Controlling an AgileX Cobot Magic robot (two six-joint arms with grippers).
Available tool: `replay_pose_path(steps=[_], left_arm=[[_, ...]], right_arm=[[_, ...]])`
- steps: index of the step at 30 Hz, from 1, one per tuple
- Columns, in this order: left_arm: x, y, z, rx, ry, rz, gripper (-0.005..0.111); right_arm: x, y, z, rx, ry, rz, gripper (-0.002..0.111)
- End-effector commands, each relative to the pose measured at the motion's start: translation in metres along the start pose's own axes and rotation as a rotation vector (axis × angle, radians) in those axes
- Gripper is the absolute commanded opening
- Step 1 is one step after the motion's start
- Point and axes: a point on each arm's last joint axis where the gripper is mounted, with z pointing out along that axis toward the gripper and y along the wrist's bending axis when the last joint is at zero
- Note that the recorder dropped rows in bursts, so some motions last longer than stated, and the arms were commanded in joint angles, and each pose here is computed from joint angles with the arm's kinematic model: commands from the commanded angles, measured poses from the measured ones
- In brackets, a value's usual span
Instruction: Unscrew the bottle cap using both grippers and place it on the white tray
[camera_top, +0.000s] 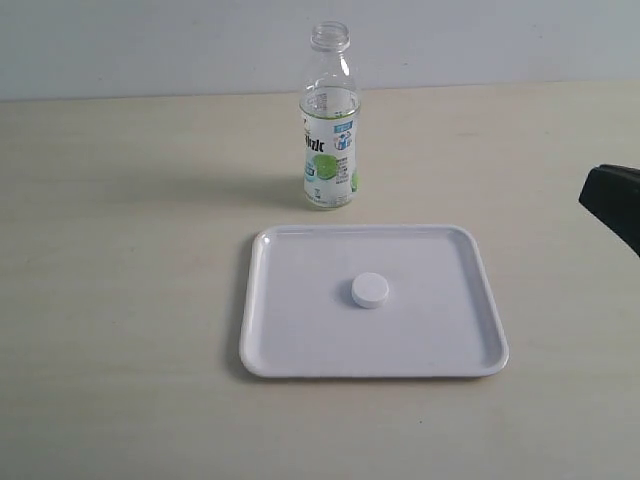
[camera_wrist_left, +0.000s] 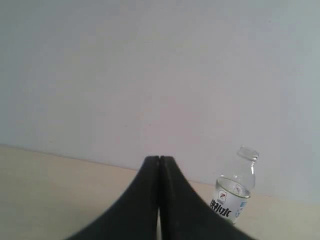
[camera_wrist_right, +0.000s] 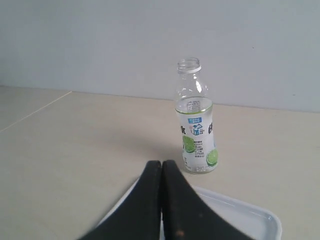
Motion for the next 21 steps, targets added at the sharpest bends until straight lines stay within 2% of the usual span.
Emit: replay_pose_path(steps=[1, 4, 9, 12, 18, 21], left_arm=[[0.001, 0.001, 0.0, -0.006, 0.0, -0.005, 0.0], [0.001, 0.001, 0.0, -0.008, 0.001, -0.005, 0.0], [0.001, 0.001, 0.0, -0.006, 0.0, -0.005, 0.0], [0.001, 0.001, 0.0, -0.006, 0.0, -0.005, 0.0], [0.001, 0.001, 0.0, -0.006, 0.0, -0.005, 0.0], [0.001, 0.001, 0.0, -0.006, 0.0, -0.005, 0.0]], right_arm=[[0.003, 0.0, -0.002, -0.003, 0.017, -0.03, 0.0], [0.003, -0.006, -0.012, 0.056, 0.012, -0.065, 0.0], [-0.013, -0.023, -0.05, 0.373, -0.253, -0.106, 0.0], [-0.011, -0.027, -0.067, 0.564, -0.312, -0.106, 0.0], [-0.002, -0.03, -0.079, 0.776, -0.32, -0.088, 0.0], [0.006, -0.036, -0.076, 0.812, -0.355, -0.082, 0.0]])
